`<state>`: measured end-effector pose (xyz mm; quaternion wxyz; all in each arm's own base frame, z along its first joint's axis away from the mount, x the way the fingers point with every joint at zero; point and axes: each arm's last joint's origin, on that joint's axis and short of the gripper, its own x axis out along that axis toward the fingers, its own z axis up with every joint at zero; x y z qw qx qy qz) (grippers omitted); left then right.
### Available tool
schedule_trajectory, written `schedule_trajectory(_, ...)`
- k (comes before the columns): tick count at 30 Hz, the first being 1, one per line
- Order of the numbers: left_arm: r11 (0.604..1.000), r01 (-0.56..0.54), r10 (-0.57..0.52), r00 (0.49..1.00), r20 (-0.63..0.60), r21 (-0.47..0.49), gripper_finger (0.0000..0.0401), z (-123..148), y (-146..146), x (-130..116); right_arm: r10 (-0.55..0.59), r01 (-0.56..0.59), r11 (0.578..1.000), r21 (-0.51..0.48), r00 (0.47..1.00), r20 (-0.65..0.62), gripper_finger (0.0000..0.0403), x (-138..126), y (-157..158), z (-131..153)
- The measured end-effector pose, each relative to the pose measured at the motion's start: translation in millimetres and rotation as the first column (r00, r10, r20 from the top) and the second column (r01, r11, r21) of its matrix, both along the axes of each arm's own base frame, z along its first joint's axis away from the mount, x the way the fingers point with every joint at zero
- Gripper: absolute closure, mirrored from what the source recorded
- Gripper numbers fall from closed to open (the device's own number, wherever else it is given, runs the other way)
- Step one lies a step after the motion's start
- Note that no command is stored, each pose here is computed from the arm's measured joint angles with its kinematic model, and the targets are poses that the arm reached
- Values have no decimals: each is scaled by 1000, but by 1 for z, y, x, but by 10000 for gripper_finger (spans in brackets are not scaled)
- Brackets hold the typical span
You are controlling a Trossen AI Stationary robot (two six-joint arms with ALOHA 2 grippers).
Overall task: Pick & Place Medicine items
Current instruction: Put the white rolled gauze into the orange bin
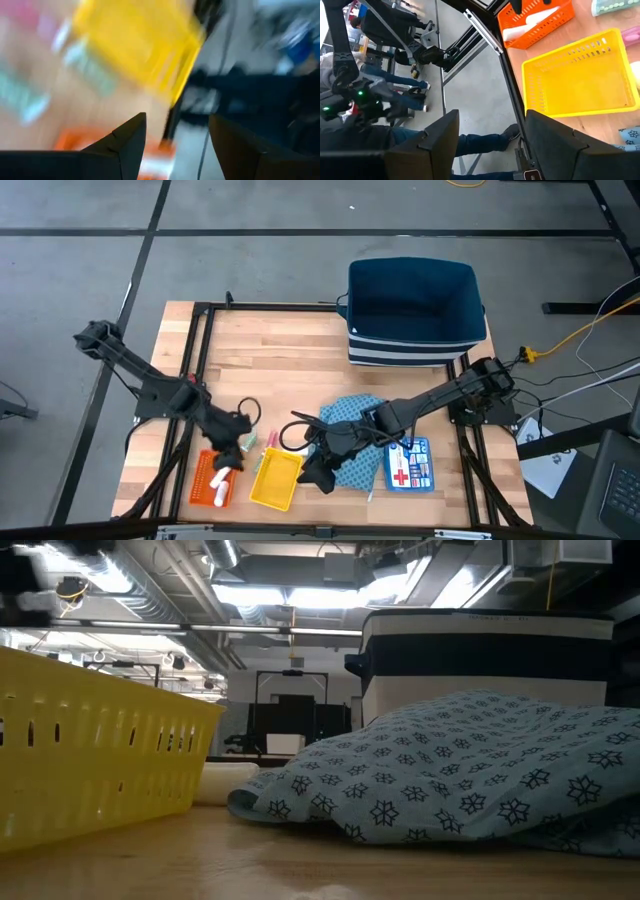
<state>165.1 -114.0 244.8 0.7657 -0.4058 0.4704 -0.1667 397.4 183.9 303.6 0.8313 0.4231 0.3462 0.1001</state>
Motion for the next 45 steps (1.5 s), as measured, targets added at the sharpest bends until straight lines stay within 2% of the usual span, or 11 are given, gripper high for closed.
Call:
schedule_trajectory(3, 995, -95, 96, 990, 107, -9, 191, 7, 8, 12, -6, 6, 1000, -5, 1000, 3, 172, 2, -4, 0)
schedule_trajectory(7, 977, -210, 204, 971, 126, 37, 191, 2, 23, 27, -13, 13, 1000, -7, 1000, 4, 172, 4, -8, 0)
schedule_trajectory(10, 969, -223, 211, 971, 116, 106, 191, -5, 31, 37, -16, 16, 1000, -4, 1000, 3, 172, 5, -11, 0)
schedule_trajectory(14, 976, -154, 141, 986, 91, 155, 191, -4, 34, 59, -16, 16, 1000, 6, 1000, -3, 172, 5, -12, 0)
schedule_trajectory(17, 967, -73, 65, 997, 41, 244, 191, -1, 33, 79, -11, 12, 1000, 19, 1000, -10, 172, 5, -12, 0)
schedule_trajectory(20, 937, 10, 4, 999, -41, 350, 191, -2, 32, 99, -5, 6, 1000, 25, 1000, -13, 172, 5, -11, 0)
schedule_trajectory(25, 860, 106, -55, 992, -115, 499, 191, -9, 35, 131, -3, 3, 1000, 26, 1000, -13, 172, 5, -11, 0)
schedule_trajectory(32, 840, 148, -89, 987, -137, 521, 191, -23, 38, 166, 43, -42, 998, 45, 999, -21, 172, 3, -6, 0)
schedule_trajectory(40, 807, 163, -76, 982, -173, 567, 191, -40, 32, 173, 104, -103, 994, 44, 994, -18, 172, -1, -1, 1)
schedule_trajectory(45, 815, 156, -68, 982, -176, 557, 191, -43, 28, 174, 126, -127, 992, 14, 992, 19, 172, -7, -1, 11)
